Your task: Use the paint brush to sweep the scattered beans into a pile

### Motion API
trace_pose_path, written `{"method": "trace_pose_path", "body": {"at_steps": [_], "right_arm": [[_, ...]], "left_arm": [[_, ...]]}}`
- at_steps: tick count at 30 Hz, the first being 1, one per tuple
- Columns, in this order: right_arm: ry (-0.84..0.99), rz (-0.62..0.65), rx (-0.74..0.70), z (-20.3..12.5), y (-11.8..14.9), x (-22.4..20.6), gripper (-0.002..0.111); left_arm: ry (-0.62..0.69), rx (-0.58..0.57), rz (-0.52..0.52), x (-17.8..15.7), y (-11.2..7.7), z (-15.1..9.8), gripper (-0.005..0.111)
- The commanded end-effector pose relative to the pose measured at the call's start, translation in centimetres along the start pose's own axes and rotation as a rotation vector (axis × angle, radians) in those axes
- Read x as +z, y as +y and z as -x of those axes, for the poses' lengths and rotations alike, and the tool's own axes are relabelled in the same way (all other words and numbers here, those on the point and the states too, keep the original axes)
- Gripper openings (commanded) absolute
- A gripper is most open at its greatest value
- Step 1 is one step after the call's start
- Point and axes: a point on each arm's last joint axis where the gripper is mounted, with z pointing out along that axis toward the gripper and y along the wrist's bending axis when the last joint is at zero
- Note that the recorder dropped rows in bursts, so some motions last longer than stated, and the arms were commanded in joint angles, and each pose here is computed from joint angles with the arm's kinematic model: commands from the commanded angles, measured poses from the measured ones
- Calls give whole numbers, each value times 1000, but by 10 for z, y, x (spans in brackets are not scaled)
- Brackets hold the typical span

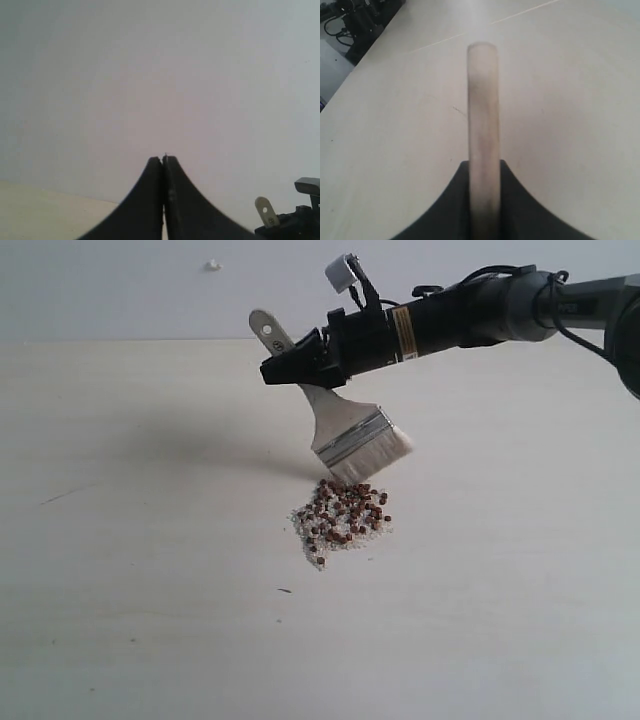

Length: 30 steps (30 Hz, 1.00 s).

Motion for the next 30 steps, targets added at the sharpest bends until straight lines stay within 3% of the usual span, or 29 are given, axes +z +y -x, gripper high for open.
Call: {"method": "trace_pose_path", "body": {"at_steps": [1, 8, 13, 18, 23, 30], "right_arm": [[-35, -8, -58, 25, 9, -7, 0], [-226, -42, -43, 16, -6, 0, 0], [-202, -35, 11, -8, -14, 8, 0], [-80, 40, 28, -13, 2, 31, 0], [-103, 45, -19, -8, 5, 36, 0], [-122, -1, -44, 9, 1, 10, 0]], "left_arm": [[3, 8, 3, -1, 1, -2, 0], [3, 8, 3, -1, 1, -2, 0], [3, 8, 3, -1, 1, -2, 0], [3, 8, 3, -1, 1, -2, 0], [3, 8, 3, -1, 1, -2, 0], [3, 8, 3, -1, 1, -2, 0]]}}
